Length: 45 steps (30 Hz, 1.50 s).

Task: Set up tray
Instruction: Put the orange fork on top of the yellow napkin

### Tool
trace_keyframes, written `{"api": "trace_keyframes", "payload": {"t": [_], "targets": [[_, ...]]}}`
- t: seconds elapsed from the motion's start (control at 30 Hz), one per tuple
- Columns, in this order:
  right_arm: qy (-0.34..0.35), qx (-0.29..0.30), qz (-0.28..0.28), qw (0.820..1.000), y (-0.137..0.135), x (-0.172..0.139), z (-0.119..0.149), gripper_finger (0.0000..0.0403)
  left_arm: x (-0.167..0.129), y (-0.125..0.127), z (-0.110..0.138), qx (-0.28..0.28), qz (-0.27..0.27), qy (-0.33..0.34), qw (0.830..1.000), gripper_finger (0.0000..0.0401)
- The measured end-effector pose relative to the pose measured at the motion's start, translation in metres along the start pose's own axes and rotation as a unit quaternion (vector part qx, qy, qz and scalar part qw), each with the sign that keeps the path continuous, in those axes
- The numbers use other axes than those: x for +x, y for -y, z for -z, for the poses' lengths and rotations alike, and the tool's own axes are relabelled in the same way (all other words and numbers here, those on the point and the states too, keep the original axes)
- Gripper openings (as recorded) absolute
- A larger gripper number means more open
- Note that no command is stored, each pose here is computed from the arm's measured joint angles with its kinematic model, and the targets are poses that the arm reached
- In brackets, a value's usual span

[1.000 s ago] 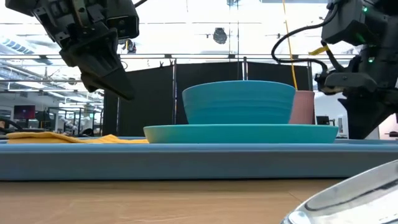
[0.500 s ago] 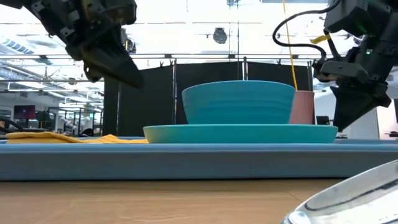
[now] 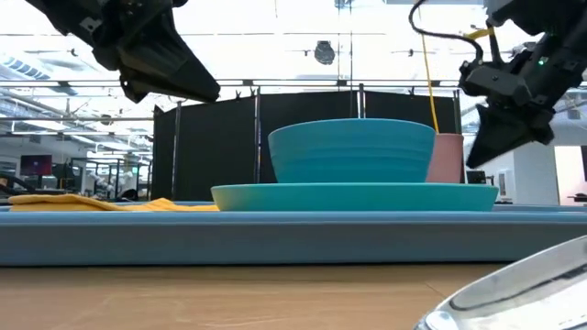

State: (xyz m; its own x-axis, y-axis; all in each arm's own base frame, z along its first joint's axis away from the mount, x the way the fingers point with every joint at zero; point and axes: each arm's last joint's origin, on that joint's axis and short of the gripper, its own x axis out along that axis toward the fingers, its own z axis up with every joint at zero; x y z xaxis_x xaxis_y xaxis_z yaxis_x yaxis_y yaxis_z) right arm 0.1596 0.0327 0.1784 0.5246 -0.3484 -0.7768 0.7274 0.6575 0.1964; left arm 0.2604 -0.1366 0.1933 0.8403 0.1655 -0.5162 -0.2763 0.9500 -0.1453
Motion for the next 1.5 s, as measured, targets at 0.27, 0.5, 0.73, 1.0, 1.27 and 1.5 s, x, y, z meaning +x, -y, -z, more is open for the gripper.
{"api": "trace_keyframes", "payload": {"t": [0.27,0.5,0.73,1.0,1.27,1.5], "targets": [[0.099,-0.078,-0.121,0.985,-0.028,-0.012,-0.011,0.0000,-0.009,0.012,0.008,-0.001,0.040,-0.017,0.999,0.0067],[0.185,-0.162,-0.270,0.931,-0.063,-0.028,-0.016,0.0000,-0.028,0.030,0.021,0.010,0.038,0.012,0.999,0.0067],[0.200,-0.225,-0.366,0.881,-0.091,-0.017,-0.016,0.0000,-0.046,0.042,0.029,0.028,0.011,0.070,0.997,0.0067],[0.206,-0.287,-0.351,0.867,-0.137,-0.006,-0.031,0.0000,-0.058,0.052,0.033,0.051,0.018,0.098,0.994,0.0067],[0.181,-0.356,-0.321,0.859,-0.190,0.003,-0.043,0.0000,-0.066,0.057,0.037,0.049,0.022,0.113,0.992,0.0067],[0.211,-0.448,-0.380,0.781,-0.245,0.021,-0.044,0.0000,-0.079,0.065,0.038,0.067,0.018,0.150,0.986,0.0067]]}}
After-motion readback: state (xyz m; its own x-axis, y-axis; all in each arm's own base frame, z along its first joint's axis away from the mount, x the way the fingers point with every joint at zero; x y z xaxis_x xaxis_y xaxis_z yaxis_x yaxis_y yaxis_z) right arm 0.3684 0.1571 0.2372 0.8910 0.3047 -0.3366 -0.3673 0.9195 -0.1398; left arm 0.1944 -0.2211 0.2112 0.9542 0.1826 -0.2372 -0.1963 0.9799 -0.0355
